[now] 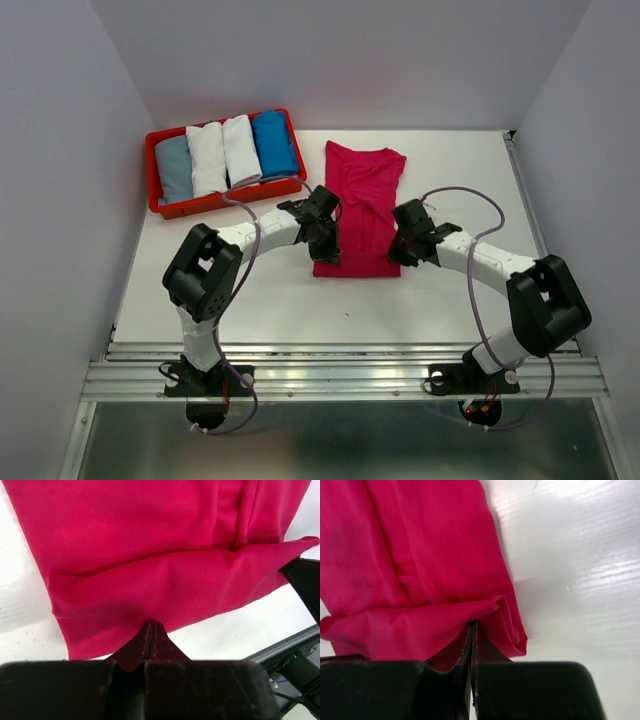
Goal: Roll the t-shirts
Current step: Roll the T-shirt to the center of the board.
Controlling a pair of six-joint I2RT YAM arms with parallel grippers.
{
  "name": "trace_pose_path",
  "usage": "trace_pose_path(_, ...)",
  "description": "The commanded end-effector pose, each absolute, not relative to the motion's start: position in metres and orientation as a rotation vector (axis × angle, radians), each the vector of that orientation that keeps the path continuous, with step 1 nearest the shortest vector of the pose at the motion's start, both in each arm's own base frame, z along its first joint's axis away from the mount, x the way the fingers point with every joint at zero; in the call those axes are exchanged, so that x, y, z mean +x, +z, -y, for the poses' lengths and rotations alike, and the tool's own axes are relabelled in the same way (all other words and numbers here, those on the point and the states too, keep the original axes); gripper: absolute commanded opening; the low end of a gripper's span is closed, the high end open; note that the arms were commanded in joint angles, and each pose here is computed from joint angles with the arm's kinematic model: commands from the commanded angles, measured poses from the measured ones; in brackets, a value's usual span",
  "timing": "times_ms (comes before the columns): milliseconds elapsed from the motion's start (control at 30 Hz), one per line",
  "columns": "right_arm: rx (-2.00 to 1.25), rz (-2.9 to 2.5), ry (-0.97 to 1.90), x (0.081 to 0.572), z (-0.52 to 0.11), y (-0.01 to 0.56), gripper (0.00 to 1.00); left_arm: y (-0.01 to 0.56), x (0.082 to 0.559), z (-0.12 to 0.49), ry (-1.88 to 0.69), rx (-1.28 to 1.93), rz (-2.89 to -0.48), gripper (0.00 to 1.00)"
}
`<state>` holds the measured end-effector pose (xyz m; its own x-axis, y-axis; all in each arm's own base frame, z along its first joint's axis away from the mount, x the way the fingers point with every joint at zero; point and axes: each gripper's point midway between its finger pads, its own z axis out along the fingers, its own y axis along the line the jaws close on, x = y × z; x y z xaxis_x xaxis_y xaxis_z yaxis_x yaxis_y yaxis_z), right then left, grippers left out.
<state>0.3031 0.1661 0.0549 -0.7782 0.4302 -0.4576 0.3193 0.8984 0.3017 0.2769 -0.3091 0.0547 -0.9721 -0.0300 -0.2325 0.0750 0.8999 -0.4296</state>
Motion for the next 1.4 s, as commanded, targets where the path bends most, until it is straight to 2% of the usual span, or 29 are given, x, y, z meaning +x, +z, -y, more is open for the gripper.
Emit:
trace_pose_path(0,0.538,-2.443,0.254,0.333,-0.163,0.067,0.01,0.07,0.297,0.313,-0.683,0.052,-2.775,0.0)
trace_pose_path(167,0.532,-2.463,0.308,0.328,-0.17,0.069,0.01,0.066,0.302,0.309,-0.637,0.056,-2.787,0.0)
trace_pose_path(433,0.477,-2.377,0.525,0.324,-0.191,0.122,0.01,0.104,0.295,0.304,-0.688,0.053,-2.712,0.0)
trace_pose_path(633,0.445,-2.436,0.629,0.323,-0.219,0.102,0.01,0.09,0.294,0.298,-0.652,0.023,-2.736,0.0)
trace_pose_path(900,0.56,-2.485,0.347,0.319,-0.183,0.043,0.01,0.042,0.298,0.276,-0.524,-0.035,-2.783,0.0)
trace_pose_path(1000,0.569,-2.507,0.322,0.312,-0.178,0.033,0.01,0.028,0.297,0.266,-0.462,-0.038,-2.802,0.0)
trace_pose_path(1100,0.567,-2.485,0.34,0.311,-0.177,0.047,0.01,0.029,0.297,0.258,-0.422,-0.038,-2.805,0.0)
trace_pose_path(1267,0.529,-2.388,0.339,0.317,-0.168,0.092,0.01,0.069,0.305,0.257,-0.445,-0.033,-2.719,0.0)
trace_pose_path(1367,0.51,-2.388,0.281,0.32,-0.162,0.091,0.01,0.082,0.308,0.265,-0.506,-0.029,-2.692,0.0)
